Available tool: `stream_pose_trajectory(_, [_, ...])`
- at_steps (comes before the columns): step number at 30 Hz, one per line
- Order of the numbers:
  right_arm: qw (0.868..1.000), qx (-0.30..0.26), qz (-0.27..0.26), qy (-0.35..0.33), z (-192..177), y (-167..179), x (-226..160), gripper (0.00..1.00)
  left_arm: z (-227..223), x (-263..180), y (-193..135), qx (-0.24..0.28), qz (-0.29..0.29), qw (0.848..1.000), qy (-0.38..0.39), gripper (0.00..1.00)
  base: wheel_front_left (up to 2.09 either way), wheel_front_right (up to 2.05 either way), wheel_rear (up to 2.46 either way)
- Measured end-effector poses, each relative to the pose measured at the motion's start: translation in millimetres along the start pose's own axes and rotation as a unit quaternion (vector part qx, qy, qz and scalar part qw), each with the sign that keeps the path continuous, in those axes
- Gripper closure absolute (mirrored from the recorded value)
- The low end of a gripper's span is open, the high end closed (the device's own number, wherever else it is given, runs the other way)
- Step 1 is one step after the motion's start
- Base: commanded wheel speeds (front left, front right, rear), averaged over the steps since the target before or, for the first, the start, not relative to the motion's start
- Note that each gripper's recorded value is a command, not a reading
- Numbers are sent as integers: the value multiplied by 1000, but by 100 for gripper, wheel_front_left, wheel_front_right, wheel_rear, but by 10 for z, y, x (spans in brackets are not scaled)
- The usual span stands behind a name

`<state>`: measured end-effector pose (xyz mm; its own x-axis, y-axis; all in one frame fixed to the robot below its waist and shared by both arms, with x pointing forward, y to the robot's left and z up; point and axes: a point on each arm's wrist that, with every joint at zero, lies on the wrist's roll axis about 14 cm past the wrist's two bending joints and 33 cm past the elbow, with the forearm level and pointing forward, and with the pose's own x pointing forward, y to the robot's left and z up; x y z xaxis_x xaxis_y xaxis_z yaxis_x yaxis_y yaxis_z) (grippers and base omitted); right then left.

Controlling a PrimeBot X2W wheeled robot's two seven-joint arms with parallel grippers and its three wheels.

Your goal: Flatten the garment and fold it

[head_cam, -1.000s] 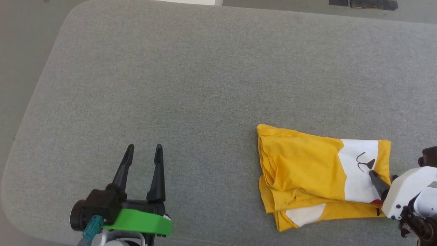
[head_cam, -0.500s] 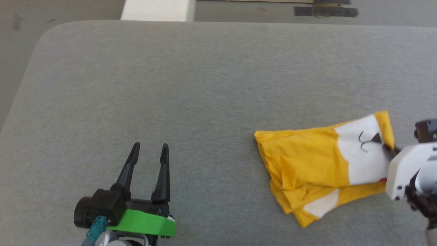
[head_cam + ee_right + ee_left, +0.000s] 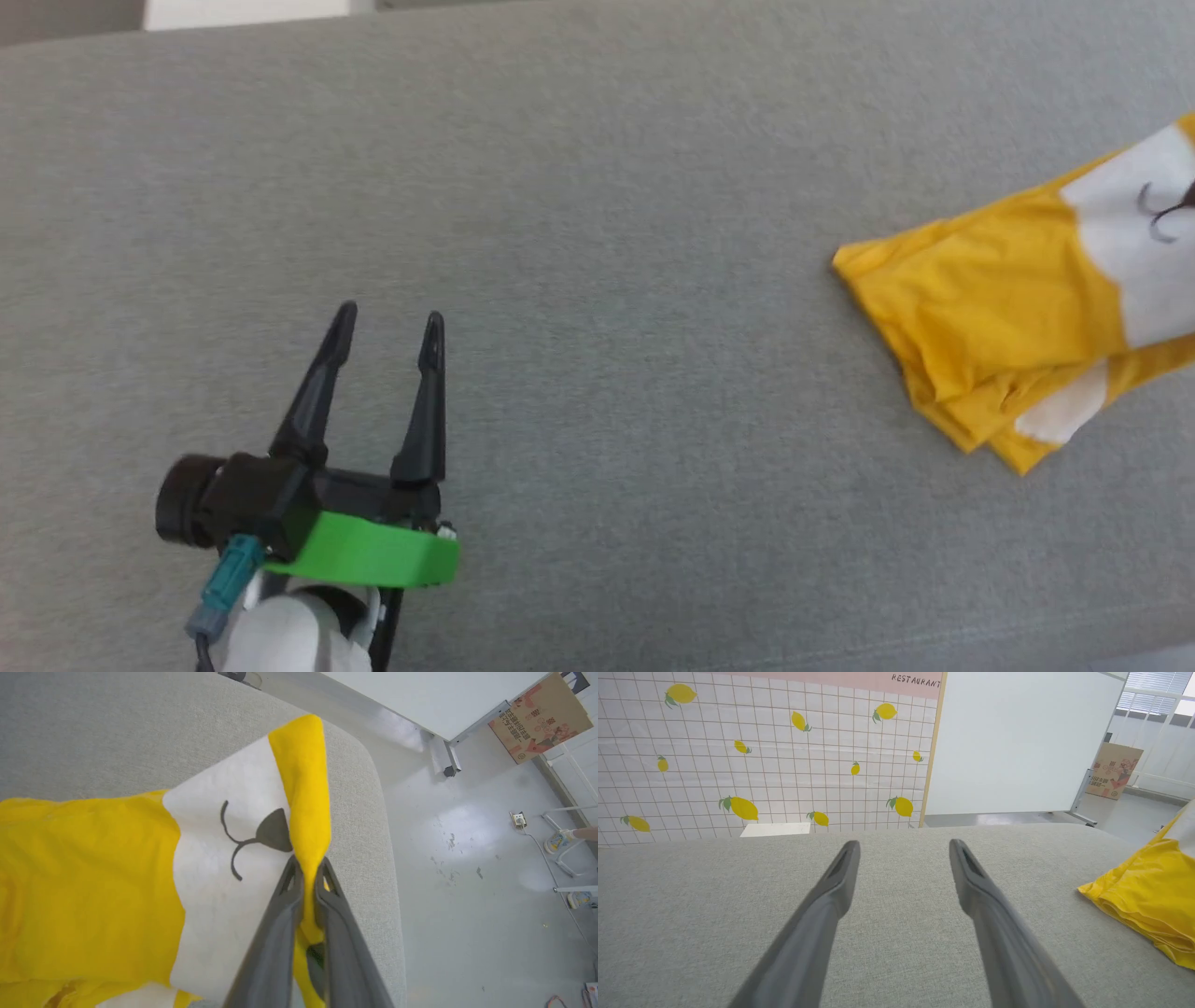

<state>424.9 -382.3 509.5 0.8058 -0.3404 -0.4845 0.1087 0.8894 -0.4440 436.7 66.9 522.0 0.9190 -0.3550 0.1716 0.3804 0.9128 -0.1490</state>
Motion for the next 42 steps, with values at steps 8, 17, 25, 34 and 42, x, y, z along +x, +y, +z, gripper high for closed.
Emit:
stream_pose_trajectory(8, [990,-92,-101,42,-153,-839,50,100,-204,343,-110,1,-43,999,9,0,0,0,0])
stream_pose_trajectory(17, [974,-141,-150,94,-385,-1212,211,100,-557,566,-141,-4,-69,997,37,0,0,0,0])
stream_pose_trajectory(25, [961,-191,-156,123,-634,-1233,447,100,-797,667,-66,2,-75,996,53,0,0,0,0])
stream_pose_trajectory(34, [961,-179,-144,152,-955,-1030,747,57,-1004,677,32,3,-70,995,70,0,0,0,0])
stream_pose_trajectory(42, [962,-172,-151,151,-1010,-1016,798,0,-948,668,82,15,-64,996,68,0,0,0,0])
